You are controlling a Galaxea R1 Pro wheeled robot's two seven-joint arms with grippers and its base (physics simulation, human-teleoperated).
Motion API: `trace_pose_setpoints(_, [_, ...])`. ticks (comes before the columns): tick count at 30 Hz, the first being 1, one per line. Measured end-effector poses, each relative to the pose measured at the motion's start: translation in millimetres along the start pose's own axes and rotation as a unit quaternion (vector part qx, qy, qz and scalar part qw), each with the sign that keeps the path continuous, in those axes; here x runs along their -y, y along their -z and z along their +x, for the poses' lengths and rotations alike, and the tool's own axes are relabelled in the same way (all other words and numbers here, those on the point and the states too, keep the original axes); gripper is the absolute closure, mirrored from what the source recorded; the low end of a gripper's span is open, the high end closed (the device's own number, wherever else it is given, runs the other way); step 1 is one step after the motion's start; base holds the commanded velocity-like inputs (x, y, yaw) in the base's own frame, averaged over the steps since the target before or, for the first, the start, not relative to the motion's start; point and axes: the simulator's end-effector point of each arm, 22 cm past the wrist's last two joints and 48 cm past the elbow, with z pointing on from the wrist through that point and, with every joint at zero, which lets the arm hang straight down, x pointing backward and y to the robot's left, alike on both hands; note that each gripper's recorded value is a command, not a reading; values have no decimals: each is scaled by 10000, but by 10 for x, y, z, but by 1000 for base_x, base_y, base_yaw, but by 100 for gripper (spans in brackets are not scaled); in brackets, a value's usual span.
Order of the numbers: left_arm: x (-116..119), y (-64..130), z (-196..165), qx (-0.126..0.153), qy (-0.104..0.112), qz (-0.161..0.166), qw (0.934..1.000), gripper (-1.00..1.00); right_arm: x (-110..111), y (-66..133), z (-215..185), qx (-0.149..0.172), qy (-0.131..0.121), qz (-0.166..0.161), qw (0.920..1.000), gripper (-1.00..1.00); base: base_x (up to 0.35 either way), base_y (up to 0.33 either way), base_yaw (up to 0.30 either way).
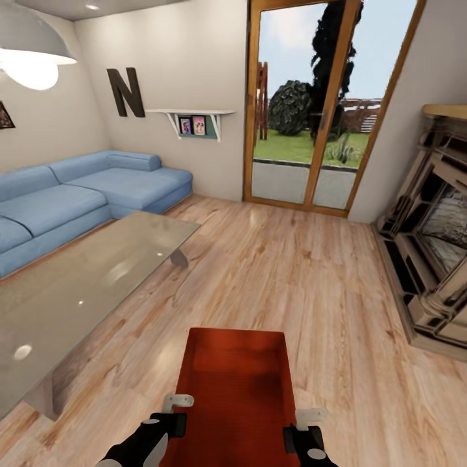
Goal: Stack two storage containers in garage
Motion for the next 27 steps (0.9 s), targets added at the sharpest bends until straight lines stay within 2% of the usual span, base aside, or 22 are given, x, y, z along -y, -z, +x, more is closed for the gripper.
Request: trace_pose_setpoints(27, [0,0,1,-2,1,0,10000,100,0,0,1,-4,1,0,10000,100,0,0,300])
